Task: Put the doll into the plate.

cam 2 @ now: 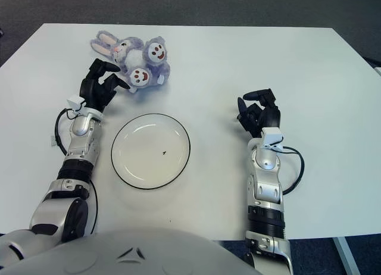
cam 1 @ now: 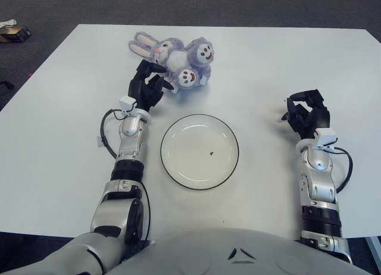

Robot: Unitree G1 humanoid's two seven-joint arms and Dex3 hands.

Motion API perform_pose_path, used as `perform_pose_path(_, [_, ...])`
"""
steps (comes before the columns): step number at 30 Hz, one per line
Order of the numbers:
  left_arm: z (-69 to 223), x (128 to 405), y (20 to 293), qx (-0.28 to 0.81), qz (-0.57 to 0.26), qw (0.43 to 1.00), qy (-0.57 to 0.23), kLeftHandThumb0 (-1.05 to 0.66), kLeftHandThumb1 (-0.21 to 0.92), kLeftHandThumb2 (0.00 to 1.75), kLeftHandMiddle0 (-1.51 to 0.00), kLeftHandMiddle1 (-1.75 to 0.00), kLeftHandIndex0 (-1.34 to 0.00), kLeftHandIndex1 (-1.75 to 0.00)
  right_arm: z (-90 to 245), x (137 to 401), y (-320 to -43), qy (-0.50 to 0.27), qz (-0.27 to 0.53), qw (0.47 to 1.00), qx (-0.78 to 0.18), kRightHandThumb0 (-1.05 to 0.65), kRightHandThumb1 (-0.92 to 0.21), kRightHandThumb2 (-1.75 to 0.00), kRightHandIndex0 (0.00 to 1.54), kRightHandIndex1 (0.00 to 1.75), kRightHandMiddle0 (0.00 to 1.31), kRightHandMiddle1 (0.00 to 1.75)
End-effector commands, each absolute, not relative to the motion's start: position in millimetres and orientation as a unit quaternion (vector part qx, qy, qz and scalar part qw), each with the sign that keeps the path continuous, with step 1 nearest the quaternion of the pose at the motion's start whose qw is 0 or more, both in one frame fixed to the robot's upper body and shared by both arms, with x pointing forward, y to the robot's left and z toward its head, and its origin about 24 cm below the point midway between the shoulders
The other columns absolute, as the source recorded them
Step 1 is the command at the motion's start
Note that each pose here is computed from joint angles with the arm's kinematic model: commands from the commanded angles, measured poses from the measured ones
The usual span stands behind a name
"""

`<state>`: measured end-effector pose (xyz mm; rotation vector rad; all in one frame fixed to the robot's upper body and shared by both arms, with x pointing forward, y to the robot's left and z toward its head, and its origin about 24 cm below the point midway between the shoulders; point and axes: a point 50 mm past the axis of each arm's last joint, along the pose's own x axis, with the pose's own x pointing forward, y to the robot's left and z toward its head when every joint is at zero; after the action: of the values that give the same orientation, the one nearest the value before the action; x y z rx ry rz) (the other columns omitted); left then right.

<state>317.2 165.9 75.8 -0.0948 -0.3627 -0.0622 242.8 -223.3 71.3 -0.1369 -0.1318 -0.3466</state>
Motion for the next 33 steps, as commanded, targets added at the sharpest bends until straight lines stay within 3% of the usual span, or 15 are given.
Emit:
perform_pose_path(1, [64.4, 313.8, 166.8, -0.037, -0.014, 0.985, -0.167, -0.35, 0.92, 0.34, -0.79, -1.42, -0.40, -1.54, 85.2, 245.9, -224.6, -0.082, -0.142, 0.980, -0.112, -0.36, -0.92, -0.34, 0.80, 1.65, 0.39, 1.56])
perform_pose_path(11, [66.3, 316.0, 166.1, -0.002, 0.006, 0.982, -0.190, -0.35, 0.92, 0.33, -0.78, -1.42, -0.40, -1.54, 98.5, 248.2, -220.8, -0.098, -0.114, 0.979, -0.138, -0.36, -0.92, -0.35, 0.80, 1.65, 0.39, 1.56])
perform_pose_path(15, [78.7, 319.0, 165.8, 0.077, 0.034, 0.964, -0.251, -0.35, 0.92, 0.32, -0.78, -1.42, -0.41, -1.53, 114.8, 248.9, -212.3, -0.106, -0.081, 0.978, -0.159, -0.36, -0.92, -0.34, 0.80, 1.68, 0.39, 1.55])
perform_pose_path(26, [86.1, 321.2, 166.9, 0.111, 0.033, 0.944, -0.308, -0.36, 0.92, 0.32, -0.76, -1.42, -0.41, -1.52, 113.6, 249.3, -210.1, -0.100, -0.075, 0.979, -0.164, -0.36, -0.92, -0.32, 0.80, 1.72, 0.41, 1.53])
perform_pose_path(29, [100.0, 321.1, 169.5, 0.146, 0.026, 0.917, -0.371, -0.12, 0.92, 0.28, -0.60, -1.39, -0.38, -1.45, 110.1, 250.5, -207.4, -0.096, -0.070, 0.979, -0.168, -0.36, -0.92, -0.31, 0.80, 1.73, 0.42, 1.52])
perform_pose_path(33, [103.8, 322.1, 171.0, 0.166, 0.033, 0.903, -0.394, -0.04, 0.92, 0.28, -0.50, -1.39, -0.38, -1.45, 109.1, 251.0, -206.3, -0.094, -0.068, 0.978, -0.173, -0.36, -0.92, -0.30, 0.80, 1.74, 0.43, 1.51])
